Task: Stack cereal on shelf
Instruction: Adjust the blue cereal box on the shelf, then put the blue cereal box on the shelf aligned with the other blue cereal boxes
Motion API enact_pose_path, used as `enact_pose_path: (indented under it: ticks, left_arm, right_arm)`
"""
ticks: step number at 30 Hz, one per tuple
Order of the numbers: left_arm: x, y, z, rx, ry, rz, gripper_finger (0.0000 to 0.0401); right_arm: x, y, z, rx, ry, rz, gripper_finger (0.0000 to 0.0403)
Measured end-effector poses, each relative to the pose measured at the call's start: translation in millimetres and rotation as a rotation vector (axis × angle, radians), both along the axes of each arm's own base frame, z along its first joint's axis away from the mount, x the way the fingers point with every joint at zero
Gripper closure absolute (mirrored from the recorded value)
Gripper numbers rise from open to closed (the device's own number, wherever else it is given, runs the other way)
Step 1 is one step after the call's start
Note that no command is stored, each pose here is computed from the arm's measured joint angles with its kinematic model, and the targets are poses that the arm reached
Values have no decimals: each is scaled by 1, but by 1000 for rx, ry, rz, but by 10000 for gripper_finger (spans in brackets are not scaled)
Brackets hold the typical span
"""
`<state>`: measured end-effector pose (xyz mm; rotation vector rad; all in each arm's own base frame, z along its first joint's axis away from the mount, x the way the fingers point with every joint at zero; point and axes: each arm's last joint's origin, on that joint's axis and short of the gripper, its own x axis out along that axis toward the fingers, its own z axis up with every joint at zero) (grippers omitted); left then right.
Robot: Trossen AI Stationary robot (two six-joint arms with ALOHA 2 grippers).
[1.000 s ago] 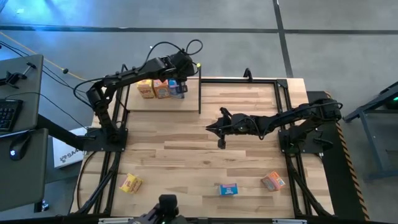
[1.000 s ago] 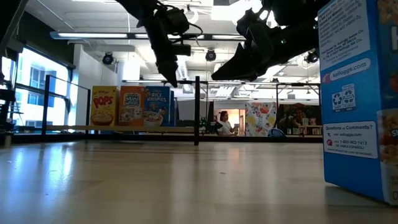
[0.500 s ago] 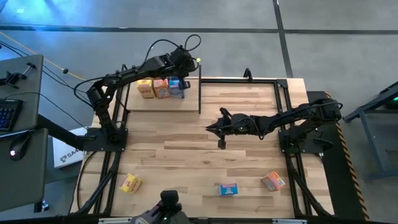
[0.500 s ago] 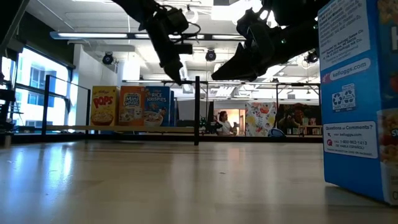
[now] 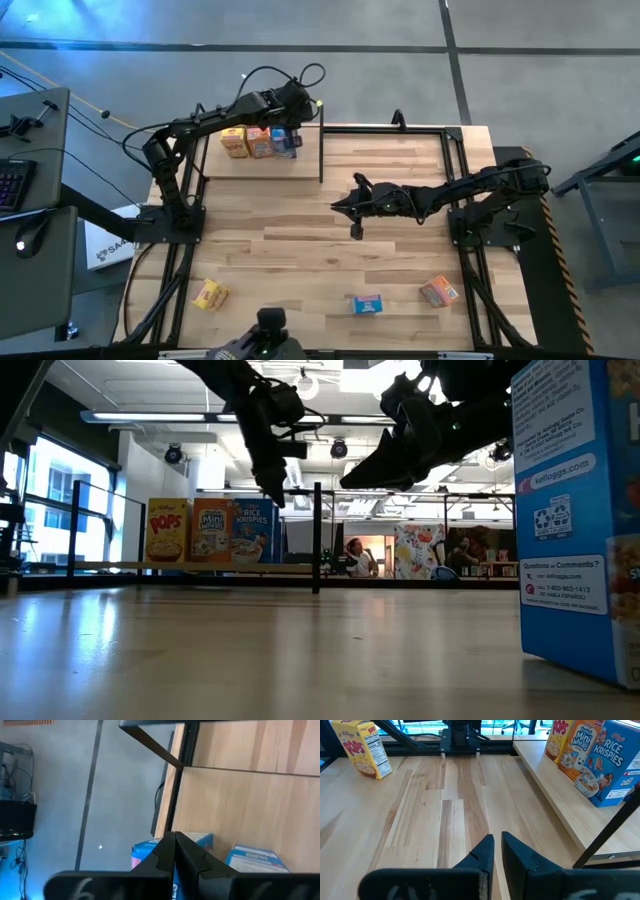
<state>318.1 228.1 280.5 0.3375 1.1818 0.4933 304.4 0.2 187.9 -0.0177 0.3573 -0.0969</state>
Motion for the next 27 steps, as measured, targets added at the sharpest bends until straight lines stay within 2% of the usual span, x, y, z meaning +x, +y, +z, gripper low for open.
enact_pose_path:
  ticks: [5,10,15,20,27]
  left_arm:
    - [-3,-4,-3,-32,43,-5,400]
    - [0,-13,3,-38,18,-28,400]
    - [-3,-30,25,-145,-168,-87,400]
    - [-19,-55,35,-124,-351,-116,400]
    - [-63,-104,14,-127,-611,-170,400]
  right_arm:
    - [0,0,0,3,0,8,380]
    - [0,0,0,4,0,9,380]
    - [0,0,0,3,0,10,380]
    - [0,1,0,2,0,11,380]
    - [2,0,3,15,-10,-24,380]
